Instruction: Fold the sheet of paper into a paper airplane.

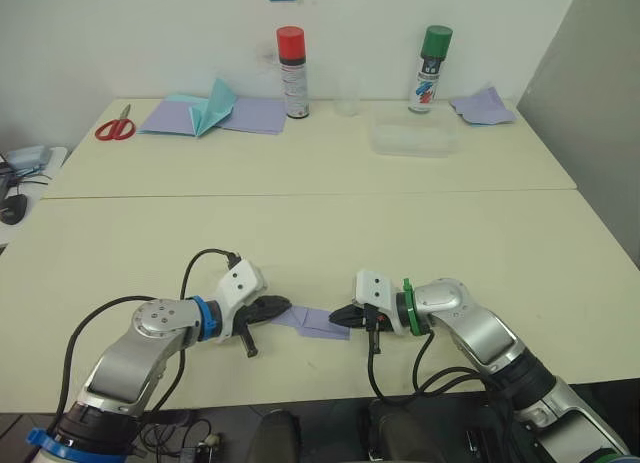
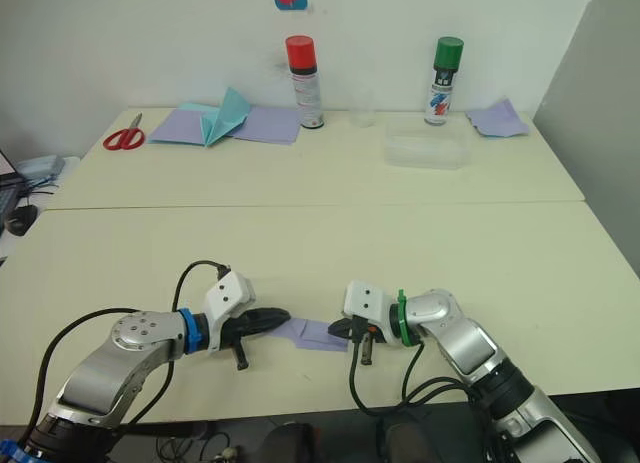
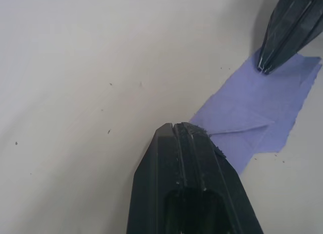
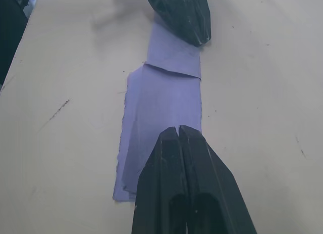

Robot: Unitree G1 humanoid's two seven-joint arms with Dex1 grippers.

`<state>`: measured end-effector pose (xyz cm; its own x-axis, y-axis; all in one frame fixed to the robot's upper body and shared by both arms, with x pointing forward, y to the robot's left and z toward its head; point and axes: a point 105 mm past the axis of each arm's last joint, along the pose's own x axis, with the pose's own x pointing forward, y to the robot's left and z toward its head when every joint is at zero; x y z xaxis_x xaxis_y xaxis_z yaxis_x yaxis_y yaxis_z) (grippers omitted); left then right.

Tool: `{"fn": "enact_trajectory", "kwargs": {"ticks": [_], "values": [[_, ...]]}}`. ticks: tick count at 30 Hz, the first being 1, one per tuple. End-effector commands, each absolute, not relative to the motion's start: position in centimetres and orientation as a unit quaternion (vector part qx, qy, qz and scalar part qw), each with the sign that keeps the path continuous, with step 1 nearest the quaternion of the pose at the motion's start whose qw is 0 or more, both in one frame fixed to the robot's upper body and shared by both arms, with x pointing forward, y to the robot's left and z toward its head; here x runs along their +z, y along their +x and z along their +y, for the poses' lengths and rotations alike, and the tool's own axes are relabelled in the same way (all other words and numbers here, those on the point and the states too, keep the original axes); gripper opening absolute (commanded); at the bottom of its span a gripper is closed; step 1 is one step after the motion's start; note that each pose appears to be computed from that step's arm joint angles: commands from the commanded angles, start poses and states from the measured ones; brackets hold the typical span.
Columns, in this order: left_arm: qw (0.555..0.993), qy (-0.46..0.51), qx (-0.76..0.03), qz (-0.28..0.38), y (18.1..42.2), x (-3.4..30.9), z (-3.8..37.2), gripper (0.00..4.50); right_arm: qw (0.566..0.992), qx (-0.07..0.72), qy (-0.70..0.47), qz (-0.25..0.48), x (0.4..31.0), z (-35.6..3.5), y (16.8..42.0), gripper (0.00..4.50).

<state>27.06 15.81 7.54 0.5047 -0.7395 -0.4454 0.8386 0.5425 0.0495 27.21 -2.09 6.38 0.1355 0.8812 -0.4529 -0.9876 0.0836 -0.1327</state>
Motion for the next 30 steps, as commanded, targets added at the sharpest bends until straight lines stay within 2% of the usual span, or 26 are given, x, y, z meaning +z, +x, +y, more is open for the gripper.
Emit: {"fn": "enact_trajectory", "kwargs": {"ticks": [1,7,9,11,14,16,19,26,30], "values": [[0.854,0.129,-0.474,0.171,26.7,8.6,15.1,0.0,0.728,0.642,-0.203,0.128,6.4,-2.4,27.5,0.03],[0.839,0.158,-0.477,0.209,26.2,5.9,15.0,0.0,0.743,0.633,-0.207,0.06,9.4,-2.2,28.3,0.03],[0.839,0.158,-0.476,0.21,26.2,5.6,14.9,0.0,0.742,0.634,-0.216,0.036,10.4,-2.6,28.3,0.39],[0.839,0.157,-0.476,0.21,26.3,5.5,14.8,0.0,0.739,0.638,-0.216,0.013,11.3,-3.0,27.9,0.88],[0.839,0.157,-0.476,0.211,26.2,5.4,14.7,0.0,0.731,0.65,-0.204,-0.025,12.1,-3.3,26.8,1.99],[0.838,0.155,-0.478,0.214,26.1,5.3,14.7,0.0,0.717,0.651,-0.243,-0.056,11.3,-3.6,26.2,2.71],[0.837,0.154,-0.478,0.216,26.0,5.2,14.8,0.0,0.695,0.654,-0.291,-0.064,9.5,-3.6,25.5,3.74],[0.836,0.152,-0.48,0.217,25.9,5.3,14.8,0.0,0.69,0.634,-0.345,-0.06,7.3,-3.7,26.2,3.74],[0.837,0.151,-0.479,0.217,26.0,5.4,14.8,0.0,0.693,0.619,-0.364,-0.066,7.5,-3.8,26.9,3.74]]}}
